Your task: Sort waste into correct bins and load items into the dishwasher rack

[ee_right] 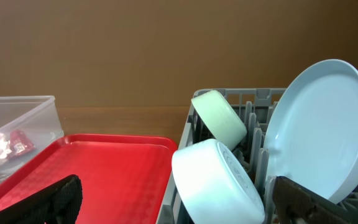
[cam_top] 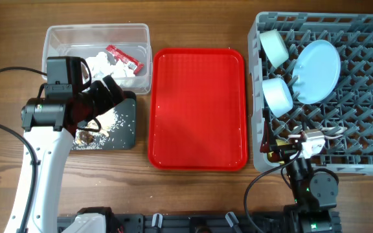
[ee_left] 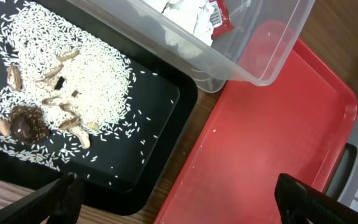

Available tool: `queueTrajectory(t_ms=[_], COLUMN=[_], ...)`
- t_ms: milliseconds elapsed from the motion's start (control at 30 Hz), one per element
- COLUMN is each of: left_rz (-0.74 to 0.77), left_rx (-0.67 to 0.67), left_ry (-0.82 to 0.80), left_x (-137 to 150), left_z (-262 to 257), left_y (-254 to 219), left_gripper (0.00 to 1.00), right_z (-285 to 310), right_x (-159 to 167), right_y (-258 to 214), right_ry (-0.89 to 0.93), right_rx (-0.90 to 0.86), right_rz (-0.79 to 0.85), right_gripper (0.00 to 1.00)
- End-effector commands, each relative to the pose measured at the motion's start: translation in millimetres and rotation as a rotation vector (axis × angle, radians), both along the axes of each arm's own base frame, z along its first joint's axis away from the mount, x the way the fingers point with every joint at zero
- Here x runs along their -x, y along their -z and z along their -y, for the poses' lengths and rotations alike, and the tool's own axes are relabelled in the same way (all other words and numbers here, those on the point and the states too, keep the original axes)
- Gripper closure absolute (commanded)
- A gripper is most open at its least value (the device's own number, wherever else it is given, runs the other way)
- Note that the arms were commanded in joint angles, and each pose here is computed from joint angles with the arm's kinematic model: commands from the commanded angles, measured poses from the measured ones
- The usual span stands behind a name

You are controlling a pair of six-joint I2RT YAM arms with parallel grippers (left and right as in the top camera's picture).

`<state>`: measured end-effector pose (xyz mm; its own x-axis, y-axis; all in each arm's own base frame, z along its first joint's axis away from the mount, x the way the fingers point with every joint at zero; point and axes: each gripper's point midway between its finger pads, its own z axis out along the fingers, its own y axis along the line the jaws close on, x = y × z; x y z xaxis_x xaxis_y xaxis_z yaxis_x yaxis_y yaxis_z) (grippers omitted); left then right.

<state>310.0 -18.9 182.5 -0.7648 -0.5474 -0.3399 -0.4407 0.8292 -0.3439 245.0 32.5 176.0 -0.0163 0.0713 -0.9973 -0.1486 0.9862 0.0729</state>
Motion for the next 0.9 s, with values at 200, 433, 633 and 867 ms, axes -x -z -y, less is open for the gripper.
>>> queueTrajectory(t_ms=[200,433,633,867], left_rz=[0.079,0.528,0.739,0.967], left_rx=[-0.061,-0.094,-0.137,-0.175], left_ry=[-0.029,0.307,0.299,0.287], left_x=[-1,-13,18,54], left_z=[-13,22,21,22], left_y=[-20,-71,-70,-39], left_gripper=[0.00,0.00,0.00,0.00], right_z=[-4,-4,-4,-4], right_x=[1,1,1,1], right_y=[0,0,0,0], right_ry=[-0.019,-0.019,-0.019,-0.019], right_rx=[0.019,0.019,0.019,0.019], right_rz=[0.013,0.013,0.013,0.013], right_gripper=[0.00,0.00,0.01,0.00])
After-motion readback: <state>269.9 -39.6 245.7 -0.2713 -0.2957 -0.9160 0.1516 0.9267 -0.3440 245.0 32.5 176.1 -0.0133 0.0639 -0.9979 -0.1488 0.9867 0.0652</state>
